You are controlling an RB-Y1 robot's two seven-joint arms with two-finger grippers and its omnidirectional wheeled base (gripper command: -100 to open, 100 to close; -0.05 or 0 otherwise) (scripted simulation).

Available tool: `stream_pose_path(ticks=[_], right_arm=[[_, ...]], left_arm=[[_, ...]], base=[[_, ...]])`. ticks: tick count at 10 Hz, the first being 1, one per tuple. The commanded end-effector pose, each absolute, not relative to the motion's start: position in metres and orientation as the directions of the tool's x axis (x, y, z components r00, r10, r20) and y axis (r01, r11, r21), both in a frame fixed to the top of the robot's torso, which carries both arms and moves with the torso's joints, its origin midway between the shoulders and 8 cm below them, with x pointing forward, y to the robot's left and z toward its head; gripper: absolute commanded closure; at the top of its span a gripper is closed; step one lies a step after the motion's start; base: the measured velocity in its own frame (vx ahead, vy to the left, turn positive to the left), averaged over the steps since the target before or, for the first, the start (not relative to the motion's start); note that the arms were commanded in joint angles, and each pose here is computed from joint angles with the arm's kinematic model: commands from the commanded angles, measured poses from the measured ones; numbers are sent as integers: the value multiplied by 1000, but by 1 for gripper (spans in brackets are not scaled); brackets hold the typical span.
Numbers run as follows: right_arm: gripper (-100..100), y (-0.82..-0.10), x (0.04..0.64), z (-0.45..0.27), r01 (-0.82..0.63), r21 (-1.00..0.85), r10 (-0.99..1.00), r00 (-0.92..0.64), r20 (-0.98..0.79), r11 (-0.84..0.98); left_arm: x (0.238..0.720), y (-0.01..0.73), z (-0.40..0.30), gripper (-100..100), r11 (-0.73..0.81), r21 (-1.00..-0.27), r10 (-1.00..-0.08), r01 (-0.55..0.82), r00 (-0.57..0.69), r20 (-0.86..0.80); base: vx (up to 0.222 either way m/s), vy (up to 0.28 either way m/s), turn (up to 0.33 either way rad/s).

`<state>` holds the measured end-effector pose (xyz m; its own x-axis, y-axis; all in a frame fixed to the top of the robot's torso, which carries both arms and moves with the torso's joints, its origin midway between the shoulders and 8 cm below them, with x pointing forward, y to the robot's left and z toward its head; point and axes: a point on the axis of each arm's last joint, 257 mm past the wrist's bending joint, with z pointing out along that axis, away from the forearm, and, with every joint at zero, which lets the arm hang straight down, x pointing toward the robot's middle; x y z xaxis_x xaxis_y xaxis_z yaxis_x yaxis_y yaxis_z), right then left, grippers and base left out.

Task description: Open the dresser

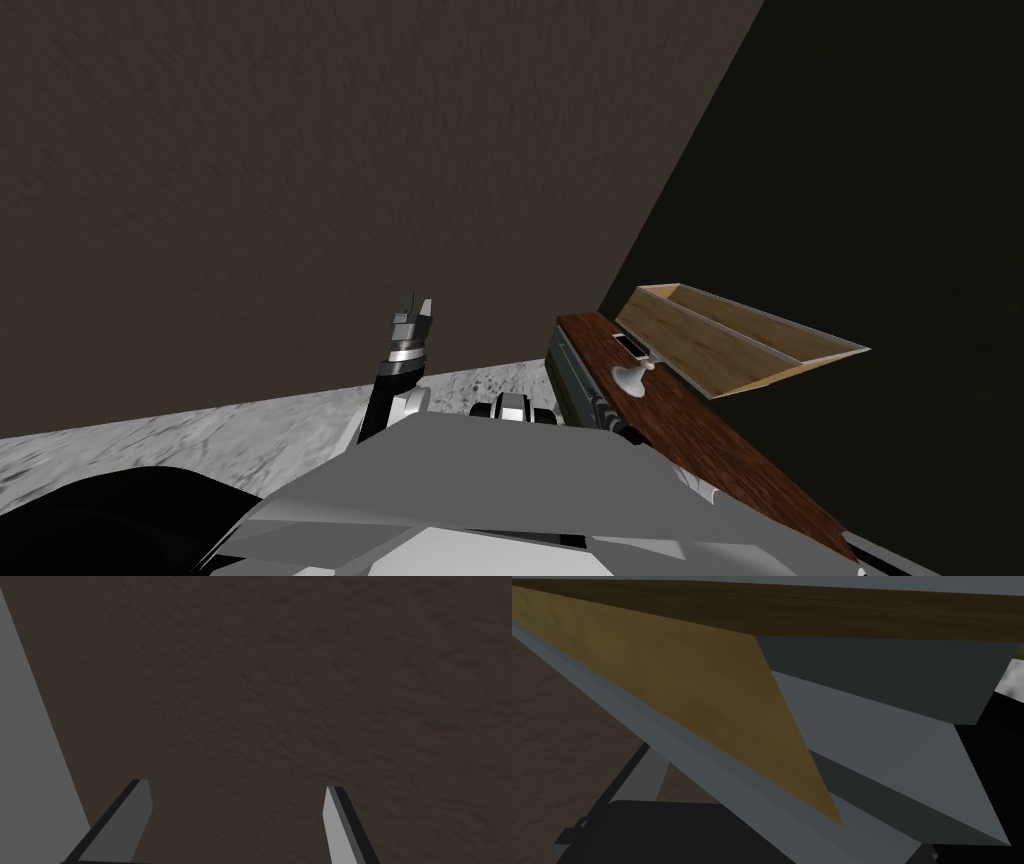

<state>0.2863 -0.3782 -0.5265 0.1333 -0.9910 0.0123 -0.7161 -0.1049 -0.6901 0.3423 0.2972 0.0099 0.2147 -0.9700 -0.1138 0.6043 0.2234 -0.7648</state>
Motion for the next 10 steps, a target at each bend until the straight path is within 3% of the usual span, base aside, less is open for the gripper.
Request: stream_pose_path(ticks=[1,3,8,10], right_arm=[[-100,-408,292,-529,-724,-688,-999,40,23,-45],[-100,-431,297,-530,-723,-691,-998,-51,21,23],[-100,-466,294,-533,-721,-688,-987,-154,37,86],[-100,-454,298,-532,-715,-691,-988,-154,10,104]], left_arm=[[342,297,10,0,223,-764,-970,605,214,-114],[342,297,10,0,223,-764,-970,605,214,-114],[342,297,10,0,223,-765,-970,604,215,-114],[342,297,10,0,224,-765,-970,604,215,-114]], base=[[-179,-64,411],[-226,-88,498],[-86,-22,269],[0,-5,-22]])
